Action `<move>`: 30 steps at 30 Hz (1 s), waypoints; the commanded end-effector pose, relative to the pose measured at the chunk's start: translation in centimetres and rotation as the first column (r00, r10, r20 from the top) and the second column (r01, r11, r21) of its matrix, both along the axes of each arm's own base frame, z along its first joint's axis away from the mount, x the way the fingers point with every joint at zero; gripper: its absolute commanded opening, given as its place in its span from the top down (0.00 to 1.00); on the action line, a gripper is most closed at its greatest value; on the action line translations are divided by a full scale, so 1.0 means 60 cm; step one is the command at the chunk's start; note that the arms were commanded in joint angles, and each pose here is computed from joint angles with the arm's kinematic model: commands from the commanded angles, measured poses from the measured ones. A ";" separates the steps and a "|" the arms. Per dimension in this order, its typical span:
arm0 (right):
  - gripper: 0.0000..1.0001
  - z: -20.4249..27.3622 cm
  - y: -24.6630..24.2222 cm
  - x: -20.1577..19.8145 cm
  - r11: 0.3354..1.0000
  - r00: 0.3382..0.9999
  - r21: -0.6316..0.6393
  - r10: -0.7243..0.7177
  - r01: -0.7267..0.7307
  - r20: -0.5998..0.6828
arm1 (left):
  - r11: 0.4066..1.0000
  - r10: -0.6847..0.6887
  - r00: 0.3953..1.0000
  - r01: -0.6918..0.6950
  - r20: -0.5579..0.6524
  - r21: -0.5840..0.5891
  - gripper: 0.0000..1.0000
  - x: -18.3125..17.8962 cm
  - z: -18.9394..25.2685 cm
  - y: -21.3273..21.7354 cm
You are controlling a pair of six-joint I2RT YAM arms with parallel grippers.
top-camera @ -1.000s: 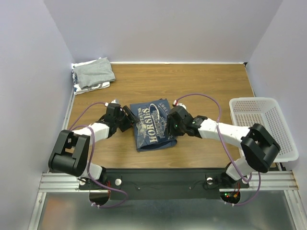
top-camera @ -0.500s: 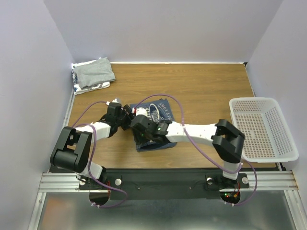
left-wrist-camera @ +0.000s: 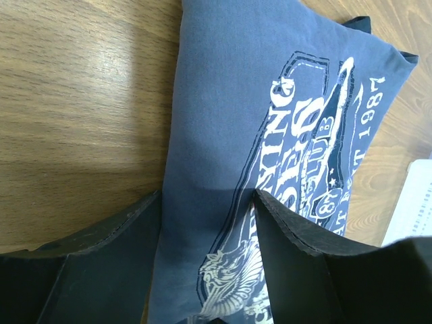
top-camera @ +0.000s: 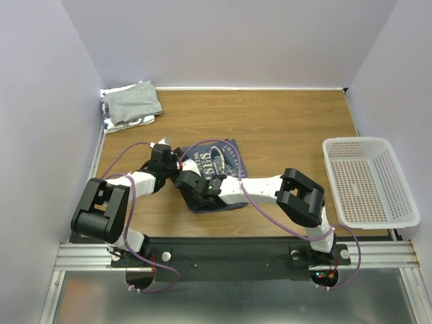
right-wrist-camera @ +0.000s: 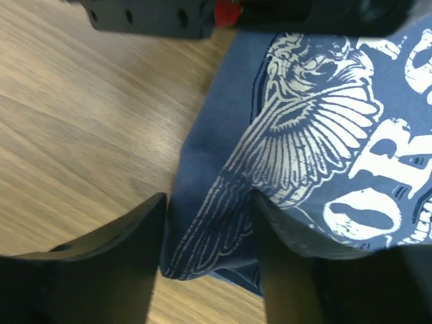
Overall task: Fold and stack the tank tops
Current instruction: Neatly place the folded tank top to the corner
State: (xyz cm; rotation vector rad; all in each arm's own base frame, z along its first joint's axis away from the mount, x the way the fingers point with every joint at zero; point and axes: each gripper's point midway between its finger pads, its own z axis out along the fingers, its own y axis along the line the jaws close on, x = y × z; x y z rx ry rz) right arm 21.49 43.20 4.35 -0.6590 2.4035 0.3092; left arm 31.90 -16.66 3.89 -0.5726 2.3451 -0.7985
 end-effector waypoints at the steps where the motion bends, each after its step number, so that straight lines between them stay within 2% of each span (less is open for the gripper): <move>1: 0.44 -0.008 0.005 -0.008 0.999 1.000 -0.034 0.013 -0.013 0.006 | 0.996 -0.016 0.994 0.024 -0.109 0.081 0.32 -0.035 -0.045 0.018; 3: 0.53 -0.020 -0.001 -0.011 0.999 1.000 -0.050 0.011 -0.011 -0.004 | 0.996 -0.019 0.994 0.028 -0.107 0.079 0.32 -0.035 -0.043 0.017; 6: 0.61 -0.031 -0.007 -0.014 0.998 1.000 -0.063 0.005 -0.005 -0.015 | 0.996 -0.026 0.994 0.035 -0.109 0.080 0.32 -0.035 -0.042 0.016; 7: 0.72 -0.032 -0.009 -0.015 0.998 1.000 -0.061 -0.006 0.005 -0.017 | 0.996 -0.029 0.994 0.038 -0.109 0.078 0.31 -0.034 -0.041 0.015; 9: 0.78 -0.031 -0.012 -0.015 0.998 1.000 -0.059 -0.010 0.009 -0.017 | 0.996 -0.032 0.994 0.041 -0.106 0.080 0.31 -0.033 -0.038 0.015; 11: 0.90 -0.024 -0.015 -0.011 0.998 1.000 -0.048 -0.028 0.028 -0.012 | 0.995 -0.027 0.994 0.036 -0.105 0.091 0.30 -0.033 -0.036 0.020; 14: 0.94 -0.011 -0.014 -0.006 0.999 0.999 -0.008 -0.051 0.051 -0.010 | 0.993 0.013 0.994 0.000 -0.110 0.118 0.27 -0.033 -0.031 0.033; 18: 0.95 0.012 -0.018 0.001 0.994 0.997 0.072 -0.077 0.079 -0.028 | 0.983 0.085 0.986 -0.060 -0.141 0.171 0.25 -0.039 -0.023 0.061; 19: 0.95 0.022 -0.023 0.004 0.990 0.995 0.101 -0.091 0.094 -0.039 | 0.980 0.107 0.988 -0.086 -0.112 0.181 0.22 -0.028 -0.008 0.067; 21: 0.96 0.033 -0.028 0.010 0.985 0.994 0.130 -0.105 0.110 -0.044 | 0.975 0.127 0.982 -0.097 -0.141 0.201 0.19 -0.040 -0.008 0.075; 29: 0.96 0.084 -0.038 0.021 0.946 0.987 0.290 -0.119 0.146 -0.107 | 0.997 0.004 0.977 0.013 -0.212 0.078 0.19 -0.082 -0.027 0.026; 30: 0.96 0.083 -0.042 0.021 0.944 0.986 0.294 -0.119 0.149 -0.115 | 0.998 -0.012 0.981 0.022 -0.192 0.053 0.18 -0.077 -0.024 0.016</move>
